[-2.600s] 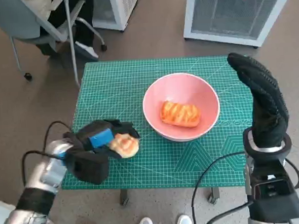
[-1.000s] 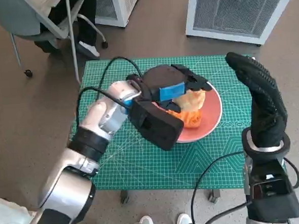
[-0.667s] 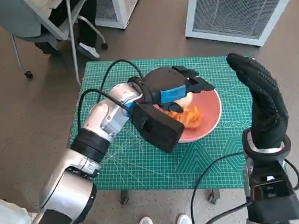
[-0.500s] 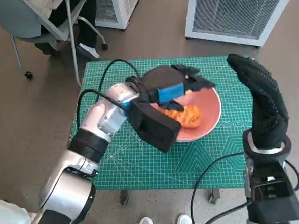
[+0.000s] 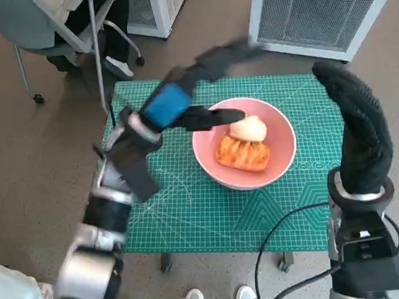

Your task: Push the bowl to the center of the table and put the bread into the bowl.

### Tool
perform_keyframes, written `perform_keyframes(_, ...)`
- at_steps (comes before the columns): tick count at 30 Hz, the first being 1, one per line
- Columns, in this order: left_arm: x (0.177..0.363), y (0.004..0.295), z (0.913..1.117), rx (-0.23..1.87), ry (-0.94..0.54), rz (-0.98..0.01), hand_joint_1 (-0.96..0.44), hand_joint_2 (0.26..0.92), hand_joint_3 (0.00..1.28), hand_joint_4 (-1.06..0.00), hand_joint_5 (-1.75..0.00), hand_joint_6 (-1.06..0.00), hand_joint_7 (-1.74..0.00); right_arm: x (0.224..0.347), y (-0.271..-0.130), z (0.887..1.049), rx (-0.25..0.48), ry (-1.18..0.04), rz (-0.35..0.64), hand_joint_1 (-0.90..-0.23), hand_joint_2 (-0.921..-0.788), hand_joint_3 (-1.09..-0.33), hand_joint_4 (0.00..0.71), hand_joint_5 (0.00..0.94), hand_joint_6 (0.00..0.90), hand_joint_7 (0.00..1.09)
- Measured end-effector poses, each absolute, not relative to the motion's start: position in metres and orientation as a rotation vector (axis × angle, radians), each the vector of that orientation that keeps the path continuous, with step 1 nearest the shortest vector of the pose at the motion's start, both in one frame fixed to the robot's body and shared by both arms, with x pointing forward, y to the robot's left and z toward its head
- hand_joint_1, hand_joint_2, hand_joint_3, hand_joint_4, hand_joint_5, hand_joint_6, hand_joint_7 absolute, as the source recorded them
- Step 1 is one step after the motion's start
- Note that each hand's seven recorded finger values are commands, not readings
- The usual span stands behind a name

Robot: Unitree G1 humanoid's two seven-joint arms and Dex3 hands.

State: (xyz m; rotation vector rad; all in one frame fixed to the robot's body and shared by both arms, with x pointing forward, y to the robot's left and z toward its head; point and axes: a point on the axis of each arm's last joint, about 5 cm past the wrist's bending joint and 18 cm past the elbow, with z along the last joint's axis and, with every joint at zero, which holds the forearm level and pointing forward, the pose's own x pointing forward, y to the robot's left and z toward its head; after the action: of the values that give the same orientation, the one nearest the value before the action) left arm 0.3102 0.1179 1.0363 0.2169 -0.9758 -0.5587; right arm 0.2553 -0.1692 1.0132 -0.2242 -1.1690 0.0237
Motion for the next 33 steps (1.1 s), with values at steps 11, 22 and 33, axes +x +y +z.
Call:
perform_keyframes(11,0.29,0.122,1.023,-0.055,-0.984,-0.504,-0.44,0.921,0.4,-0.36,-0.04,-0.01,-0.92,0.26,-0.165,1.03,-0.196,-1.201,0.025,-0.363,-0.921,-0.518,0.434,0.001,0.075,0.68)
perform_keyframes(22,0.284,0.126,1.02,-0.171,-0.916,-0.533,-0.38,0.921,0.42,-0.33,-0.04,0.0,-0.93,0.263,-0.166,1.039,-0.181,-1.217,0.025,-0.376,-0.921,-0.52,0.434,0.0,0.088,0.68)
perform_keyframes(33,0.279,0.126,1.016,-0.182,-0.906,-0.513,-0.4,0.921,0.42,-0.31,-0.05,0.0,-0.94,0.264,-0.17,1.042,-0.209,-1.201,0.027,-0.402,-0.921,-0.527,0.429,0.0,0.094,0.68)
